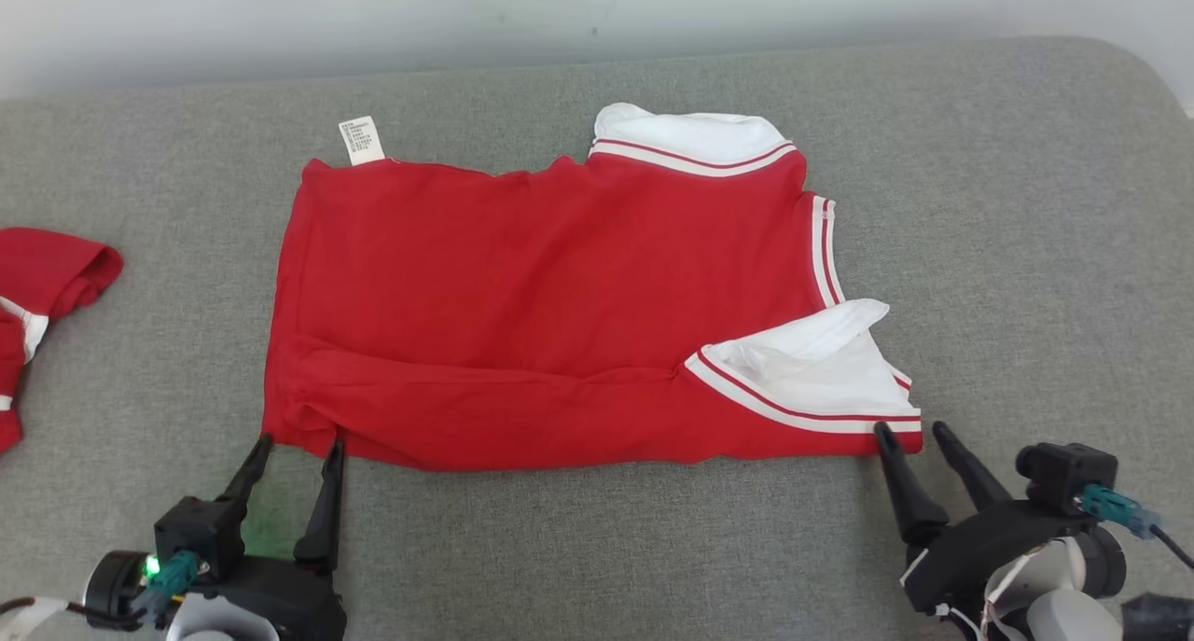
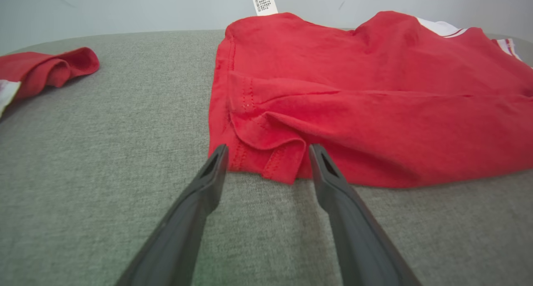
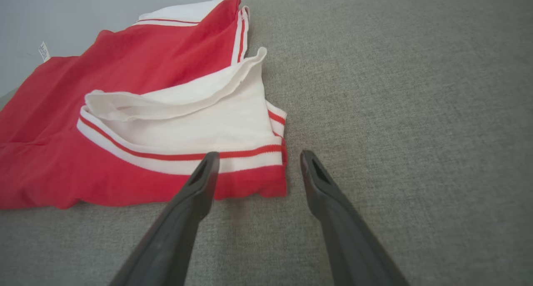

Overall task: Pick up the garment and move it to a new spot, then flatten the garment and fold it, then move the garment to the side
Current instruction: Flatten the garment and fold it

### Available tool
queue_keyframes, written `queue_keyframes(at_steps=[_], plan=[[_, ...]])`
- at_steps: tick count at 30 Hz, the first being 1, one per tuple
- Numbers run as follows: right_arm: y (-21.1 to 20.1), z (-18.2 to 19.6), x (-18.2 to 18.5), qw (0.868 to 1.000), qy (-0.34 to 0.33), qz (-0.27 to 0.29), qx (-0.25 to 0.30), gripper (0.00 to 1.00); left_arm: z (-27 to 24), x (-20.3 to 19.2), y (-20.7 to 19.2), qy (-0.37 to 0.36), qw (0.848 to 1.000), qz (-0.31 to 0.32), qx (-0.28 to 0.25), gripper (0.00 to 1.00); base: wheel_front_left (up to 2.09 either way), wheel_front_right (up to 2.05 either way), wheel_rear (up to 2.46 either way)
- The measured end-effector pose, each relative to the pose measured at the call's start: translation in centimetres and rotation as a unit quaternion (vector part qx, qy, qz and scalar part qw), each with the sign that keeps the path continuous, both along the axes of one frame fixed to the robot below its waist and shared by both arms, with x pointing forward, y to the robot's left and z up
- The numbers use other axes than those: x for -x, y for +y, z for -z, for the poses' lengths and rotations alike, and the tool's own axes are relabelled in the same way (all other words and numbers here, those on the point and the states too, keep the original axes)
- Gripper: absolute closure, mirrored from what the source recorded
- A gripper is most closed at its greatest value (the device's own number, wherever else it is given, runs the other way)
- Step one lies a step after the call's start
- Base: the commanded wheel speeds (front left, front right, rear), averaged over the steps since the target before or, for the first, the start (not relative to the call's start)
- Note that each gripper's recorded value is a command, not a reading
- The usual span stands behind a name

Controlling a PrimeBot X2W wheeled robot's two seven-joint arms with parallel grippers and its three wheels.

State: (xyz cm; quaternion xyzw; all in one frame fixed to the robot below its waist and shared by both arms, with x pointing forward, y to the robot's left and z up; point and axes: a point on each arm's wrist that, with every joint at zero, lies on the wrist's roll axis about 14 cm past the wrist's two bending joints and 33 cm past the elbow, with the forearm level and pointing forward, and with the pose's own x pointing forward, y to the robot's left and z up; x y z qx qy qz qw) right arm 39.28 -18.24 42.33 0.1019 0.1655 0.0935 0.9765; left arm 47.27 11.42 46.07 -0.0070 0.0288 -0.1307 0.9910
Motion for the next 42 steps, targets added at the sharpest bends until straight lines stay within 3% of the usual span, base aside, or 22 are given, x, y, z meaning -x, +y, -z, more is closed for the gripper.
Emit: queue_keyframes(at_steps=[12,13,14,15,16,28,37,42], plan=[[0.7,2.0,-0.3,0.999,0.038,-0.012,0.017,0.02,1.5,-1.6,0.4,0.018,0.999,-0.005,-0.031,0.00,0.00,0.00,0.00],[0.8,2.0,-0.4,0.999,0.038,-0.012,0.016,0.22,1.6,-1.6,0.4,0.020,0.999,-0.004,-0.031,0.00,0.00,0.00,0.00],[0.9,2.0,-0.6,0.999,0.037,-0.013,0.016,0.61,1.7,-1.6,0.4,0.022,0.999,-0.004,-0.030,0.30,0.00,0.00,0.00],[1.1,1.9,-0.6,0.999,0.036,-0.014,0.015,1.00,1.8,-1.6,0.4,0.023,0.999,-0.005,-0.031,0.82,0.00,0.00,0.00],[1.3,1.9,-0.6,0.999,0.035,-0.015,0.013,1.00,1.7,-1.7,0.4,0.023,0.999,-0.005,-0.029,1.00,0.00,0.00,0.00],[0.0,-0.7,0.7,1.000,-0.011,0.009,-0.001,1.00,0.3,1.4,0.2,0.016,1.000,-0.007,0.007,1.00,0.00,0.00,0.00],[-1.9,-2.0,5.8,0.999,0.002,0.034,-0.002,1.00,0.0,6.3,0.3,0.021,0.999,-0.017,0.040,1.00,0.00,0.00,0.00],[-1.8,-1.6,8.6,0.998,0.041,0.036,-0.007,1.00,0.1,8.6,0.6,0.033,0.998,-0.030,0.052,1.00,0.00,0.00,0.00]])
